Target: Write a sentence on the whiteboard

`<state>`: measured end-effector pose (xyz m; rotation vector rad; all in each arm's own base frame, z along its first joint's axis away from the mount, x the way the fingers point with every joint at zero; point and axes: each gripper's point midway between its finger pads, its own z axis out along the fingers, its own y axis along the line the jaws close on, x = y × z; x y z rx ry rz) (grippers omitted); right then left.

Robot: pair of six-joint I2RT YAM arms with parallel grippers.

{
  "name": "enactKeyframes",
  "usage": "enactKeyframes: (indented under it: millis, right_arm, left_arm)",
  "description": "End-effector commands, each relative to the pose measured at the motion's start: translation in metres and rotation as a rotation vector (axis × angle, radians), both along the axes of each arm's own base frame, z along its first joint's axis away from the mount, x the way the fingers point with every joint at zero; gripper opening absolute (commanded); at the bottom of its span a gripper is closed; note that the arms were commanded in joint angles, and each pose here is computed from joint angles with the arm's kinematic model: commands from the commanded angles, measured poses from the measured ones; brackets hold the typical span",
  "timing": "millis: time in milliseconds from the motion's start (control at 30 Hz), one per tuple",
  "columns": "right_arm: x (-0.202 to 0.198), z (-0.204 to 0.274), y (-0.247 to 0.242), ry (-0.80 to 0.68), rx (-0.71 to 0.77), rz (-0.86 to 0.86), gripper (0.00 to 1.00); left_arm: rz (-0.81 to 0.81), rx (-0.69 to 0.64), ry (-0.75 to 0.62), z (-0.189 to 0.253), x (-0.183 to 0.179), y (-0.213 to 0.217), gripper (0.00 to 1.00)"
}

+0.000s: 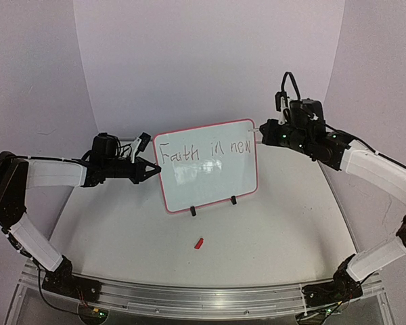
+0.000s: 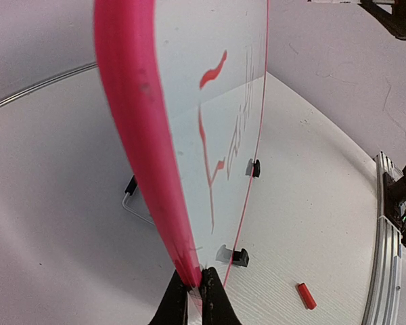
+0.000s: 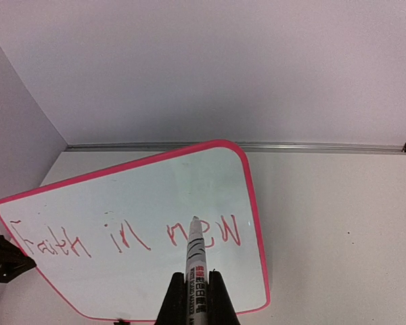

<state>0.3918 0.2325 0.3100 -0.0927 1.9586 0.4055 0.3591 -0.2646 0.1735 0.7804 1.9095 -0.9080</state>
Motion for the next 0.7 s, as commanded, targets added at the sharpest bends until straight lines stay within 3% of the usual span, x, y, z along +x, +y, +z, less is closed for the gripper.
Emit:
enactKeyframes:
  millis: [0,133,333,667]
  right_arm:
    - [-0.020,0.016,0.011,0.006,0.094,0.097,0.00]
    - [-0.034,0.011,0.035,0.034,0.115,0.169,0.00]
    - [-0.071,-0.010,0.120,0.073,0.105,0.377,0.00]
    - [-0.086,-0.061,0.204,0.156,0.154,0.542,0.00]
  left_arm:
    - [0.034,0.074,-0.026,-0.013,0.009,0.007,0.00]
    - [0.034,0.074,-0.027,-0.013,0.009,0.007,0.00]
    - [0.034,0.070,-0.026,-0.012,0.009,0.007,0.00]
    - [0.033,0.067,-0.031,-0.009,0.007,0.007,0.00]
